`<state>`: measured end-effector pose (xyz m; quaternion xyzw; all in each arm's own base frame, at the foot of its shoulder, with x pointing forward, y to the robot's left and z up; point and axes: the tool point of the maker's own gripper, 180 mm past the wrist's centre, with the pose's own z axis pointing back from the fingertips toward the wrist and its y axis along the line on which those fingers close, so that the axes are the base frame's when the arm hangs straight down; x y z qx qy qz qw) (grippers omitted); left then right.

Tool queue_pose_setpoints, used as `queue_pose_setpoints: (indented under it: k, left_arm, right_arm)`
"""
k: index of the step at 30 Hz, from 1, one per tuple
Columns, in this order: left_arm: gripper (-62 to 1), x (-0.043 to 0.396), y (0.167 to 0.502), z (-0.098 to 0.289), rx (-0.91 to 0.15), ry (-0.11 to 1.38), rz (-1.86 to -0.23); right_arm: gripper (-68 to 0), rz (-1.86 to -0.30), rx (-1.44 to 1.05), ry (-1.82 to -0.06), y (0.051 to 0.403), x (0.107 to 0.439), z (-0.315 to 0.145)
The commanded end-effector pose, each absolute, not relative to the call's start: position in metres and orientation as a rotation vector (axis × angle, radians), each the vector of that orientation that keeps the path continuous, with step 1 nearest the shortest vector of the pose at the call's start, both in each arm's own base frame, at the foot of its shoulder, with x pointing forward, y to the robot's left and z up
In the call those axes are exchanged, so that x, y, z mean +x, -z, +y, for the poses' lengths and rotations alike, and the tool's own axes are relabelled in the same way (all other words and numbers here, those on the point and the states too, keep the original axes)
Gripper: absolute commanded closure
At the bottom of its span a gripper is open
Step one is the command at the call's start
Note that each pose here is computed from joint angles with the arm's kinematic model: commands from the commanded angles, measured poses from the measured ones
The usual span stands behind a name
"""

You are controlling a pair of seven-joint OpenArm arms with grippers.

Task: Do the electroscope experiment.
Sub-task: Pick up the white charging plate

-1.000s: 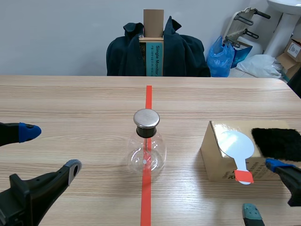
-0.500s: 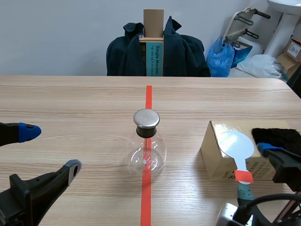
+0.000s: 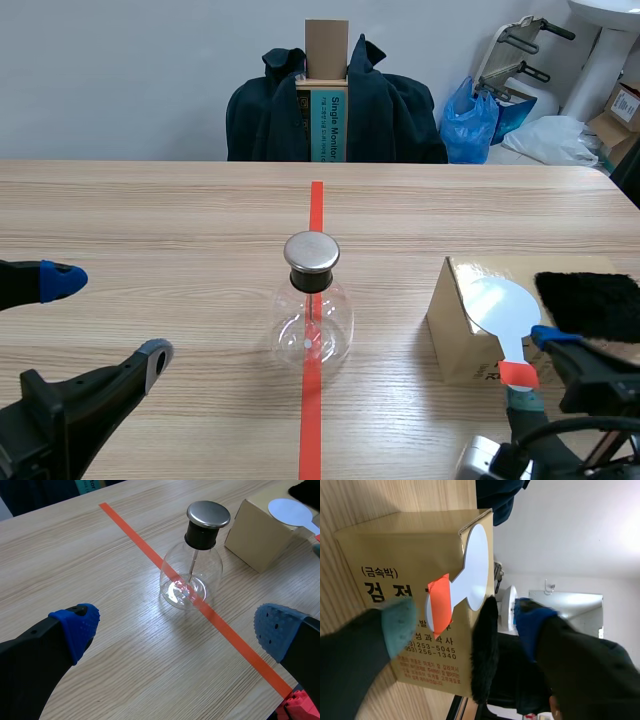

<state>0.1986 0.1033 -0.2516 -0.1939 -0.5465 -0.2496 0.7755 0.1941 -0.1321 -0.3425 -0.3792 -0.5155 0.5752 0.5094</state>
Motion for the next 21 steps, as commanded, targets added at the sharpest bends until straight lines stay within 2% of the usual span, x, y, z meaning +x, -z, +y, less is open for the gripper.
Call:
queue_pose_setpoints:
  k: [1,7,16,21]
  left_arm:
    - [-62.3,0.199,0.246,0.1,-0.436,0.539,-1.206]
    - [-62.3,0.199,0.246,0.1,-0.436,0.539,-1.205]
    - [-62.3,0.199,0.246,0.1,-0.436,0.539,-1.205]
    - [-62.3,0.199,0.246,0.1,-0.436,0.539,-1.205]
  right_arm:
    - [-23.6,-1.27,-0.939,-1.388,0.334,0.201,-0.133]
    - [-1.7,-1.292,-0.923,-1.406,0.334,0.2,-0.128]
    - [-0.7,-1.314,-0.937,-1.397,0.33,0.2,-0.128]
    - [-0.7,-1.371,-1.007,-1.35,0.314,0.204,-0.134]
